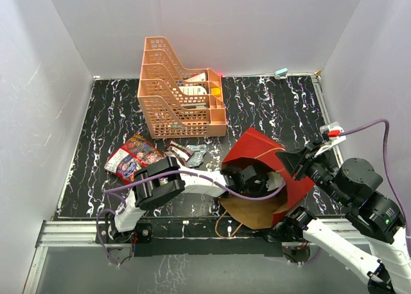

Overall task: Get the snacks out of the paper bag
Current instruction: Take out the snack from the paper bag.

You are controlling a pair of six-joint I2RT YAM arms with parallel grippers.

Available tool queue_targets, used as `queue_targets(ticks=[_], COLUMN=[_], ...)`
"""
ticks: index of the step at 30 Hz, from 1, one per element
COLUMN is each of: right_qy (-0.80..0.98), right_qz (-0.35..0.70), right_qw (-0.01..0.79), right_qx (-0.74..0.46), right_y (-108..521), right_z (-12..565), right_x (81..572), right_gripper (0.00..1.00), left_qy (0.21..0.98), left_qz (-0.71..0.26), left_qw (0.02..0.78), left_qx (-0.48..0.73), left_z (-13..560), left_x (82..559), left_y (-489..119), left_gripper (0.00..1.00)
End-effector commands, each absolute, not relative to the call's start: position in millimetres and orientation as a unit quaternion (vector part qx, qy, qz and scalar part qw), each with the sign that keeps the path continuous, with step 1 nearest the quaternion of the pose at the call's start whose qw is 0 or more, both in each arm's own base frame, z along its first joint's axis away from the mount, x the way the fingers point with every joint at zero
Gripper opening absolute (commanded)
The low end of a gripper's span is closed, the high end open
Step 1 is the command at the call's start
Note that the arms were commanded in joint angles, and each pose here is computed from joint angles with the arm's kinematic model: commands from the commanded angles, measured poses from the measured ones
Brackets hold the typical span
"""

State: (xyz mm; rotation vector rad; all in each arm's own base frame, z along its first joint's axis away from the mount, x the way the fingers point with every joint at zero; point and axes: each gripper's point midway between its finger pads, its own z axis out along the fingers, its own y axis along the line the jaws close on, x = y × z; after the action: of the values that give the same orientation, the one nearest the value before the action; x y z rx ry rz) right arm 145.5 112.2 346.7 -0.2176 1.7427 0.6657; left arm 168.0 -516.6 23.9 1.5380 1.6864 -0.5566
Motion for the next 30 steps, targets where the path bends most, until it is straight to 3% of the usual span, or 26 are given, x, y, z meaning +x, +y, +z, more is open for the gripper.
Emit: queue_targets(ticks=[1, 6, 18, 30], right_qy=[0.731, 0.731, 0.739, 0.735], right_qz=[0.290, 0.289, 0.265, 0.252], right_qw=[0.612, 0.613, 0.619, 0.628], right_qx=[-0.082, -0.078, -0.018, 0.051], right_y=[111, 110, 97, 79], right_z=[356, 355, 347, 328], right_x=[149, 151, 163, 169], right_gripper=[0.07, 0.07, 0.07, 0.07], left_qy=[0.685, 0.677, 0.670, 0.660], left_qz=[-0.176, -0.191, -0.218, -0.252], left_qw=[0.341, 0.347, 0.371, 0.404], left_qx=[0.620, 0.620, 0.605, 0.581], left_z=[-1, 16, 80, 153], left_x=[169, 164, 140, 106], left_y=[-486, -487, -476, -438], left_gripper=[0.28, 0.15, 0.00, 0.00])
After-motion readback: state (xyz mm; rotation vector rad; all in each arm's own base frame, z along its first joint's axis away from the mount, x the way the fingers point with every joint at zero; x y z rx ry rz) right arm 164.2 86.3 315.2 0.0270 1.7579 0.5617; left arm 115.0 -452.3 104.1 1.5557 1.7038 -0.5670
